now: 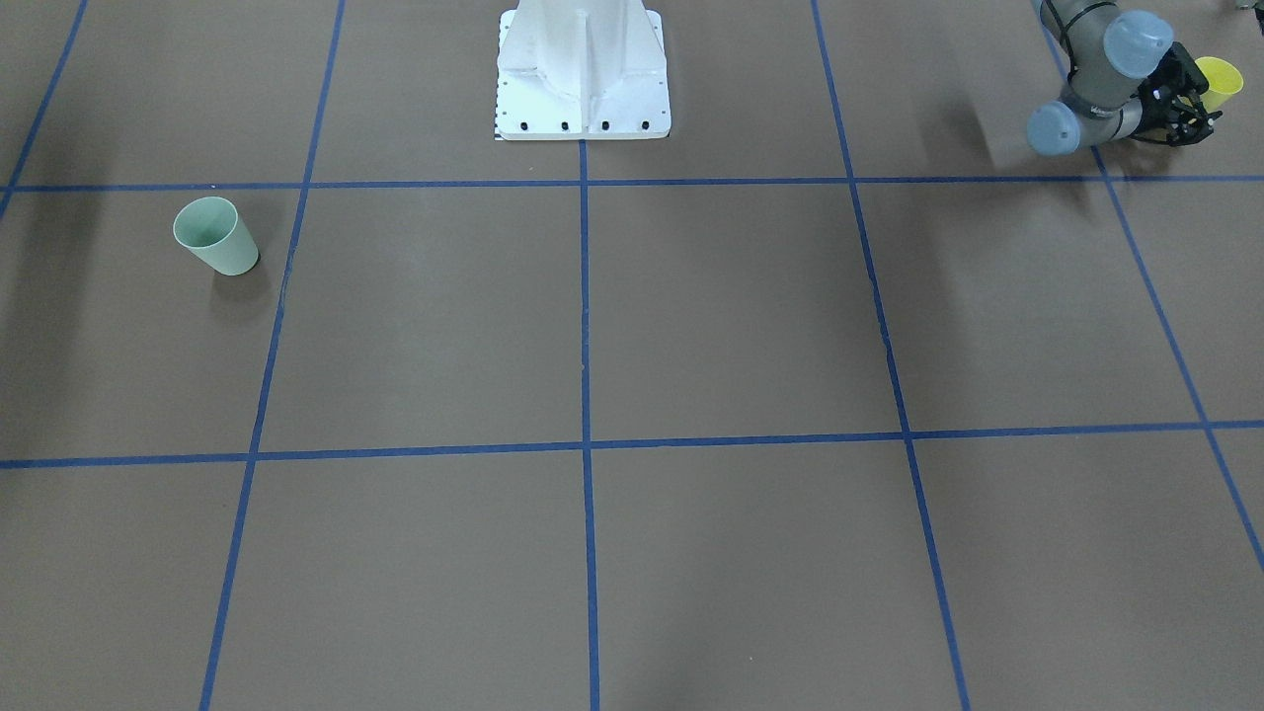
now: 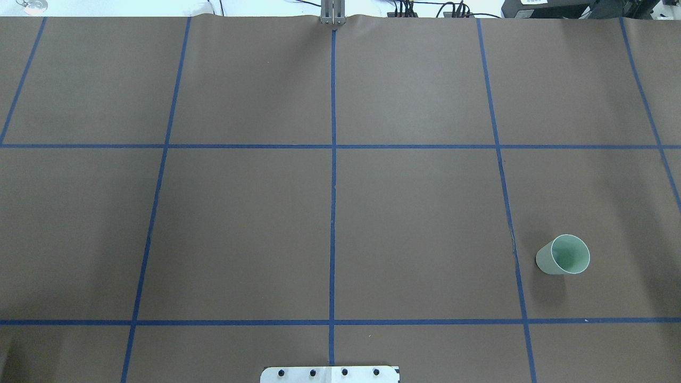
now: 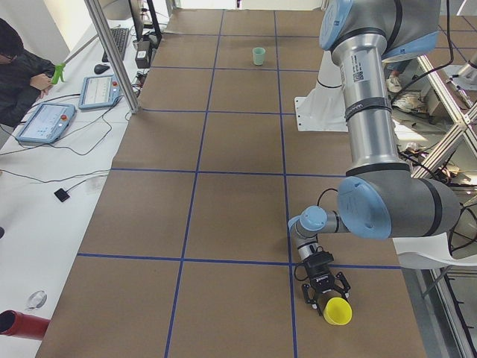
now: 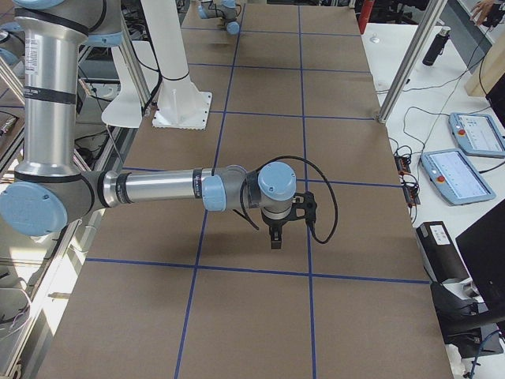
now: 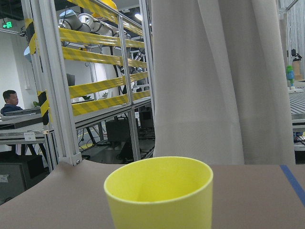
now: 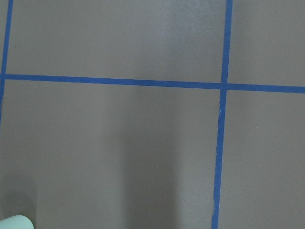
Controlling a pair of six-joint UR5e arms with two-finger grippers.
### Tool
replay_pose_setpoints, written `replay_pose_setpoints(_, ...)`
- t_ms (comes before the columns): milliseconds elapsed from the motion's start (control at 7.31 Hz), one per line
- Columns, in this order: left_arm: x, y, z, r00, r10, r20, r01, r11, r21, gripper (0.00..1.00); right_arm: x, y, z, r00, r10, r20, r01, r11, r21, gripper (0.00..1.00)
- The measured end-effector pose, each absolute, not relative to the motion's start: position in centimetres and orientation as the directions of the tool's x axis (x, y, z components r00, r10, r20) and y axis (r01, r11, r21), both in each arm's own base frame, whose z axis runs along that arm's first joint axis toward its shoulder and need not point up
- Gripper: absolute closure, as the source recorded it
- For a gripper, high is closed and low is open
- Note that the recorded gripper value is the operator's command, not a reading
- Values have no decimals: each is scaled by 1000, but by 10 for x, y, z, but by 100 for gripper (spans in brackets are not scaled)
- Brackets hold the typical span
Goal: Transfer and stack yellow cup on green cup
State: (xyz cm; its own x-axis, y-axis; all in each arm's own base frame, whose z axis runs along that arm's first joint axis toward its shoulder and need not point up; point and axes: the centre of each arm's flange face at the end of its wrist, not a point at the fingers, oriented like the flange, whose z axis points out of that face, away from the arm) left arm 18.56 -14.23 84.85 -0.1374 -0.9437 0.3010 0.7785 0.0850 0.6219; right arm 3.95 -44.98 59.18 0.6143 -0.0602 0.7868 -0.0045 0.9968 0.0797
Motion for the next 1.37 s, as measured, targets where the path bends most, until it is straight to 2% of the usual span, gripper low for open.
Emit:
replay_pose_setpoints(137, 182, -141, 854, -136, -944, 300, 770, 90, 632, 0, 39, -450, 592, 614, -61, 787, -4, 997, 80, 0)
replay_pose_setpoints(274, 181, -140, 856, -133, -945, 300, 767, 94, 635, 7, 39, -450, 592, 614, -61, 787, -4, 997, 81, 0)
replay_pose_setpoints(410, 181, -138, 858, -136, -947, 292, 763, 88, 640, 51, 39, -450, 592, 614, -61, 787, -4, 997, 81, 0)
replay_pose_setpoints(684, 179, -136, 862, -151, -951, 269, 750, 67, 658, 84, 39, -450, 592, 614, -61, 787, -4, 997, 81, 0)
replay_pose_setpoints(821, 178, -135, 863, -147, -952, 268, 748, 70, 660, 90, 40, -450, 592, 614, -61, 787, -4, 997, 81, 0)
replay_pose_setpoints(1094, 155, -132, 859, -112, -948, 298, 748, 117, 653, 91, 40, -451, 591, 615, -62, 786, -5, 997, 82, 0)
replay_pose_setpoints(1368, 98, -126, 829, -35, -931, 363, 754, 213, 621, 92, 39, -453, 587, 614, -67, 787, -5, 996, 89, 0)
